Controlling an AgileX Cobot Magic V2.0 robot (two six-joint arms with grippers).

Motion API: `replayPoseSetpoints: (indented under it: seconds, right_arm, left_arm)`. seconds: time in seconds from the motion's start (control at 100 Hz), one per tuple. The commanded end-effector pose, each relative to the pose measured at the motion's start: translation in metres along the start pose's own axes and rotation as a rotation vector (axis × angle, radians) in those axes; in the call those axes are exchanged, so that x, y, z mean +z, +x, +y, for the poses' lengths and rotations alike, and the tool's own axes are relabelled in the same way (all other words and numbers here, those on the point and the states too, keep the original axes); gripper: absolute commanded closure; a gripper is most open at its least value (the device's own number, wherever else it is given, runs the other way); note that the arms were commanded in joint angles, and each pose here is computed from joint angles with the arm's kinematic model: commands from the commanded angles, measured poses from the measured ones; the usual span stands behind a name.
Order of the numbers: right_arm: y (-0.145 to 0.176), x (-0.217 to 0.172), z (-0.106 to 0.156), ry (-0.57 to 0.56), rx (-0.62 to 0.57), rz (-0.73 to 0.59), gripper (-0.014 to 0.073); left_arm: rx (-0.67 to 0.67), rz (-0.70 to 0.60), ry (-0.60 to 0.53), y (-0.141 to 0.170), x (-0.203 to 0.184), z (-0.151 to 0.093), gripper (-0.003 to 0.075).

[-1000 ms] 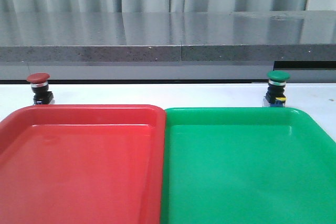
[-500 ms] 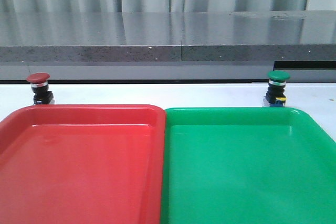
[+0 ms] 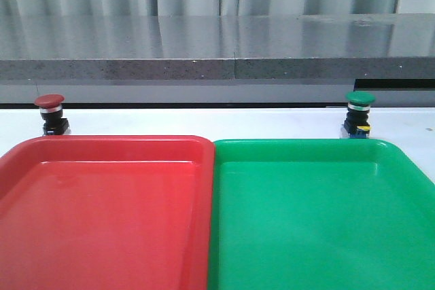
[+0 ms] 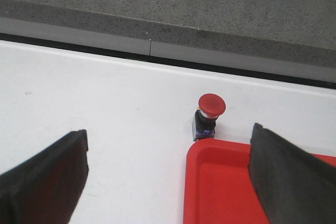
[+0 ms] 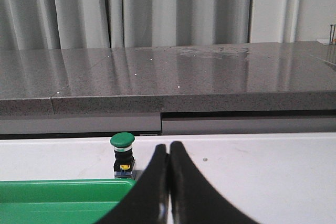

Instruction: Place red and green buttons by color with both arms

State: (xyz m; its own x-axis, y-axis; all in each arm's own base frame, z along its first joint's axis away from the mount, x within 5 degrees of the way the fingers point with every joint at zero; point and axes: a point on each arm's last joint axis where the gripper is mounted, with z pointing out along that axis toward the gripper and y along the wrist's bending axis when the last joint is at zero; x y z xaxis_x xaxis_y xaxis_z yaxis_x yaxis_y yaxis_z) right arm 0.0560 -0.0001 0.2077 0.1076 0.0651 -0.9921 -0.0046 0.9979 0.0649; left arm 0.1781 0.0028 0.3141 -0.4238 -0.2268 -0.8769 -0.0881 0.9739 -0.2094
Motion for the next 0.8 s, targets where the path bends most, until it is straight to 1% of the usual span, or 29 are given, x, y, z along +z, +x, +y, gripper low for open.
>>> replayPoseSetpoints:
  seconds: [0.0, 0.08, 0.18, 0.35, 0.45, 0.54, 0.79]
  right_arm:
    - [-0.015, -0.002, 0.001, -0.007, -0.014, -0.12, 0.0659]
    - [-0.015, -0.002, 0.001, -0.007, -0.014, -0.12, 0.0659]
    - [-0.015, -0.002, 0.001, -0.007, -0.014, -0.12, 0.0659]
    - [-0.015, -0.002, 0.001, -0.007, -0.014, -0.12, 0.0659]
    - [-0.015, -0.002, 0.001, -0.007, -0.014, -0.12, 0.0659]
    - [-0.015, -0.002, 0.001, -0.007, -0.014, -0.12, 0.0659]
    - [-0.015, -0.002, 0.001, -0.007, -0.014, -0.12, 0.0659]
  left_arm:
    - [-0.043, -0.096, 0.032, -0.028, 0.004, -0.008, 0.0114]
    - [-0.058, -0.079, 0.042, -0.039, 0.014, -0.011, 0.0114]
    - [0.002, -0.041, 0.064, -0.052, 0.026, -0.021, 0.0114]
    - [0.046, 0.08, 0.122, -0.071, 0.049, -0.044, 0.0114]
    - [0.057, 0.139, 0.133, -0.082, 0.067, -0.053, 0.0114]
    - [0.097, 0.215, 0.136, -0.089, 0.087, -0.059, 0.0114]
    - [0.108, 0.395, 0.126, -0.092, 0.135, -0.065, 0.0114]
